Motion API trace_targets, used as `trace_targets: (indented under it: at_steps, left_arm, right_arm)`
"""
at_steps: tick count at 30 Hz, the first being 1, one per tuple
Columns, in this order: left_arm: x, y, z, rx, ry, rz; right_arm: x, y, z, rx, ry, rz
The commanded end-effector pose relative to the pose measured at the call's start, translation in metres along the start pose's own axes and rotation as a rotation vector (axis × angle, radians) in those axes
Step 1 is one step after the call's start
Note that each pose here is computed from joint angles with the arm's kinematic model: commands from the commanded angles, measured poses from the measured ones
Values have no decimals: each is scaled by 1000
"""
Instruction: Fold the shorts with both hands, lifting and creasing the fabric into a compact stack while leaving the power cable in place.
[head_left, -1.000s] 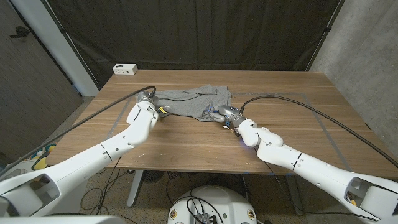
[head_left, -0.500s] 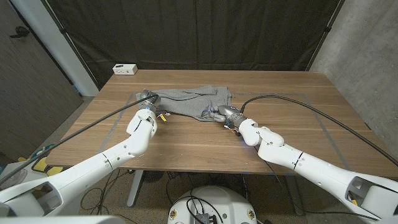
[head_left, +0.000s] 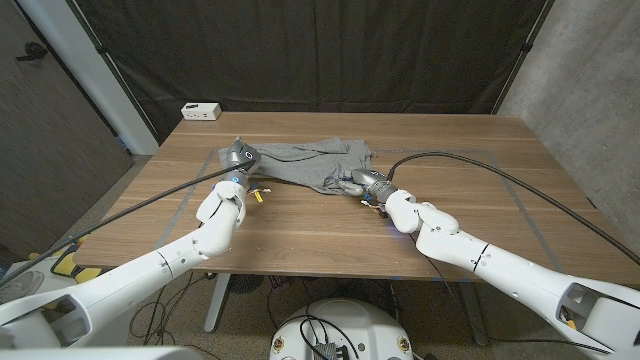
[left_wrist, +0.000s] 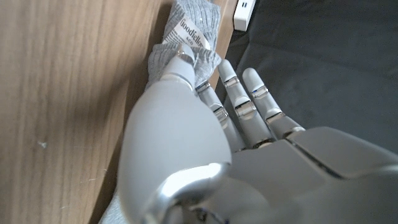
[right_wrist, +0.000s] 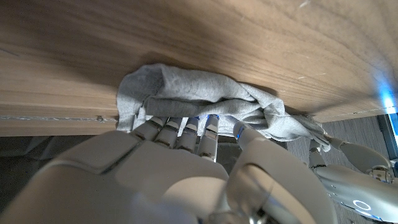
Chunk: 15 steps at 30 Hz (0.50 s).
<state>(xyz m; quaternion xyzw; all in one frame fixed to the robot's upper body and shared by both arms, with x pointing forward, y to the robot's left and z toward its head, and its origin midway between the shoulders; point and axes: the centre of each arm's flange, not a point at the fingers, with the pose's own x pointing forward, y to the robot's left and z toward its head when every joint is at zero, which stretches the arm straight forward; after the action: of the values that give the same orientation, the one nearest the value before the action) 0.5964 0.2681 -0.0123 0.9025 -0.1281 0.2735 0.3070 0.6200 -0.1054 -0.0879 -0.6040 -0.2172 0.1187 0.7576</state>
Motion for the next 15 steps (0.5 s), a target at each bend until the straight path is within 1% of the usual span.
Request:
trace_targets:
  at_steps: [1, 2, 4, 6, 9, 10, 11, 12, 15]
  left_arm:
    - [-7, -3, -16, 138, -112, 161]
    - [-8, -4, -18, 147, -114, 169]
    - [-9, -4, -22, 162, -120, 169]
    - [-10, -3, -25, 185, -131, 189]
    - [-12, 0, -31, 212, -159, 219]
    - [-13, 2, -35, 241, -180, 242]
    - [-13, 2, -35, 241, -182, 242]
    - [-13, 5, -40, 278, -197, 256]
    - [-13, 9, -49, 325, -220, 275]
  right_arm:
    - [-2, 4, -3, 15, -2, 5]
    - [-2, 5, -2, 8, 3, 4]
    - [-1, 5, -3, 21, -2, 17]
    - [-1, 5, -2, 8, -4, 14]
    - [0, 6, -1, 11, -7, 18]
    - [1, 7, -1, 10, -10, 27]
    - [1, 7, -1, 10, -10, 28]
    - [2, 8, 0, 12, -15, 35]
    - [2, 9, 0, 22, -19, 43]
